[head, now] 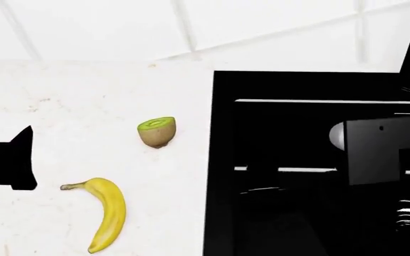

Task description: There is a mixed pile of frozen fruits and vegetables on the counter. Locate all the frozen vegetables and place the items in a bowl on the counter. Take all the frozen fruits and defrost them in a running sink.

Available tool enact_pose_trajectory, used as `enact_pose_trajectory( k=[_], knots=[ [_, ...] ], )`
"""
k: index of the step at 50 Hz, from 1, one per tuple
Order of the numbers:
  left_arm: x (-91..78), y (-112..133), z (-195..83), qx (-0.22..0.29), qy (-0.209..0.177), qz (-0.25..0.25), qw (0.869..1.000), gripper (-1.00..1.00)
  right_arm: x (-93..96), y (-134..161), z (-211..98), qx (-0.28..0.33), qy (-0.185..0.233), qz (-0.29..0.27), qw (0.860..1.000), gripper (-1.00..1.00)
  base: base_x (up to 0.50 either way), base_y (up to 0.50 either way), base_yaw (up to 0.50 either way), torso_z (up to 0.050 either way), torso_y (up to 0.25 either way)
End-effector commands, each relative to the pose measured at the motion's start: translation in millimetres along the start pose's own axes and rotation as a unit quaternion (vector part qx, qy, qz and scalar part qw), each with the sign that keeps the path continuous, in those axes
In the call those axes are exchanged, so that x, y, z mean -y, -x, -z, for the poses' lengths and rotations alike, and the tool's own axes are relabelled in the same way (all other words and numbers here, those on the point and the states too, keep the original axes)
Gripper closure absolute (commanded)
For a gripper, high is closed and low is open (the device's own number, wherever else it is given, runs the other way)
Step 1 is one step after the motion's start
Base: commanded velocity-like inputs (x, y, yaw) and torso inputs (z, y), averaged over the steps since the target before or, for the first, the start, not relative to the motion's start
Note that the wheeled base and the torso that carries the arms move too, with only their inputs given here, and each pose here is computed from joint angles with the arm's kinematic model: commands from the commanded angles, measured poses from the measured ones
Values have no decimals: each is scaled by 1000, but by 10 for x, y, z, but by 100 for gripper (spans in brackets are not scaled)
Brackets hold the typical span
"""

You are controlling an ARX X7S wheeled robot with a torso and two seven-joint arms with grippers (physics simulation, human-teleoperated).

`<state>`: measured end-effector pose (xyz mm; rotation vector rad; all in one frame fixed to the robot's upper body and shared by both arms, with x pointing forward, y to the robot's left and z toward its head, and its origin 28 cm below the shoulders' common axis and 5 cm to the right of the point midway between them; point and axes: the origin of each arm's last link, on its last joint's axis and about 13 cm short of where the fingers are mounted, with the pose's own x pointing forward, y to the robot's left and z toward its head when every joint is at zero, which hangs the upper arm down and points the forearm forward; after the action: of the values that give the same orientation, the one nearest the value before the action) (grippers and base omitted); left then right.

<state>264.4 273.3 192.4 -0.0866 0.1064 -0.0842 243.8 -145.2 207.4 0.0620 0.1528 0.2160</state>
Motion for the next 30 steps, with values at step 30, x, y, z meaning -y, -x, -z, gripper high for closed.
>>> enact_pose_trajectory(
  k=[30],
  knots=[
    [26, -37, 119, -11, 2, 10, 1000, -100, -247, -1900, -266, -113, 9, -164, 980, -100, 0, 0, 0, 0, 0]
  ],
)
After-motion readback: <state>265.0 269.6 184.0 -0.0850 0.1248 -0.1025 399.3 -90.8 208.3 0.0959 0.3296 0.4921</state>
